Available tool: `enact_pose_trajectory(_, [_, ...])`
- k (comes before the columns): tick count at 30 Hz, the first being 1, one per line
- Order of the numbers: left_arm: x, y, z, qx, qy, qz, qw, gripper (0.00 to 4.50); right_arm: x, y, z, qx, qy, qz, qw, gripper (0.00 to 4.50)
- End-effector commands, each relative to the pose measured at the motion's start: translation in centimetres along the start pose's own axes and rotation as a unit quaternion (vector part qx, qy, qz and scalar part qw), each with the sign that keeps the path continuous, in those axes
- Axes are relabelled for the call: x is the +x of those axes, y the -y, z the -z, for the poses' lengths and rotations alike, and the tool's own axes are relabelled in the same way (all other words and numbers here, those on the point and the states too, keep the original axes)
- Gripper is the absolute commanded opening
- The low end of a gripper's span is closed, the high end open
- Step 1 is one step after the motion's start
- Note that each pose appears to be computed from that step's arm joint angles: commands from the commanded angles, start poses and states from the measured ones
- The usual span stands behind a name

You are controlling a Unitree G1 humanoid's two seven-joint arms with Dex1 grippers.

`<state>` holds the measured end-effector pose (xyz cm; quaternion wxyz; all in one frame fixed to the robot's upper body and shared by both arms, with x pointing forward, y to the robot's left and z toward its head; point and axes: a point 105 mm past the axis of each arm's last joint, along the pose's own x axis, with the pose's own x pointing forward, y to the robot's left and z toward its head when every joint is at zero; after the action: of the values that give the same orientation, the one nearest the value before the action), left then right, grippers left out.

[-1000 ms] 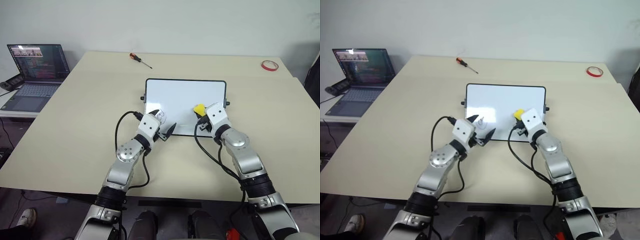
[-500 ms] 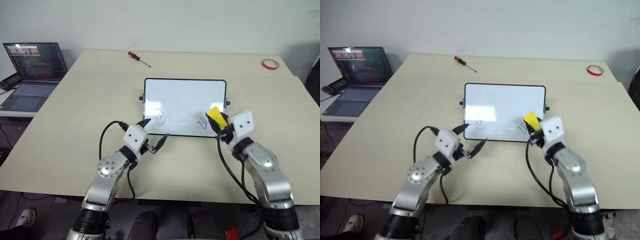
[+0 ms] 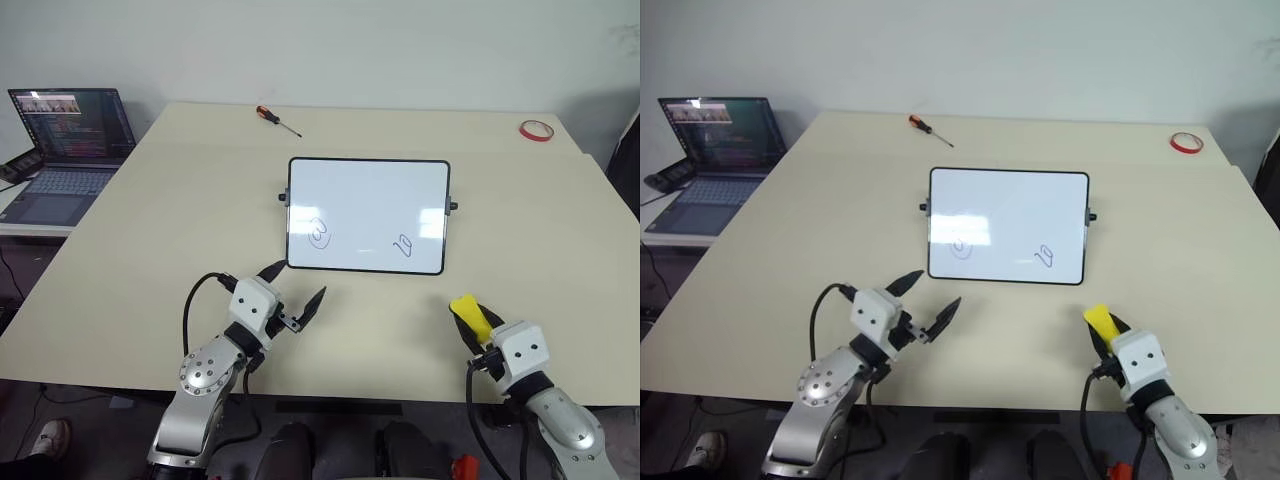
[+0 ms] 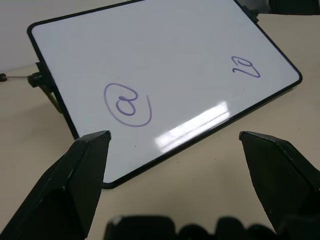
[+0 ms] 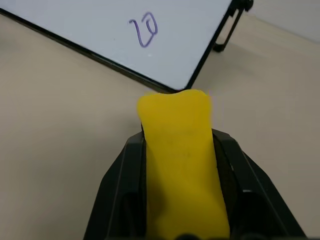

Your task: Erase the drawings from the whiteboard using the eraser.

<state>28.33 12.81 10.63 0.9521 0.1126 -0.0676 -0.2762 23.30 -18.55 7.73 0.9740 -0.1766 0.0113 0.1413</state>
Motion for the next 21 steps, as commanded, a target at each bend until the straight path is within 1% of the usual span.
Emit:
enact_pose_trajectory(1, [0.3, -0.1, -2.2, 0.015, 0.038, 0.001, 0.999, 4.50, 0.5, 1.2, -1.6, -0.013, 0.040, 0.020, 0.999, 1.33])
enact_pose_trajectory(5, [1.0, 0.2, -2.4, 0.010, 0.041, 0.022, 0.999, 4.50, 1.5, 1.7, -1.9, -0.013, 0.048, 0.024, 0.998, 1.33])
enact_pose_trajectory(13, [3.0, 3.1, -2.4, -0.020, 0.046, 0.163, 0.985, 4.50, 6.6, 0.7, -5.7, -0.009, 0.114, -0.002, 0.993, 1.33])
enact_pose_trajectory(17, [3.3, 3.1, -1.7, -0.013, 0.039, 0.191, 0.981, 4.50, 8.8, -0.2, -7.7, -0.018, 0.145, -0.029, 0.989, 1.33])
enact_pose_trajectory(21, [3.4, 2.7, -0.9, 0.002, 0.033, 0.191, 0.981, 4.50, 10.8, -0.8, -8.7, -0.025, 0.158, -0.049, 0.986, 1.33])
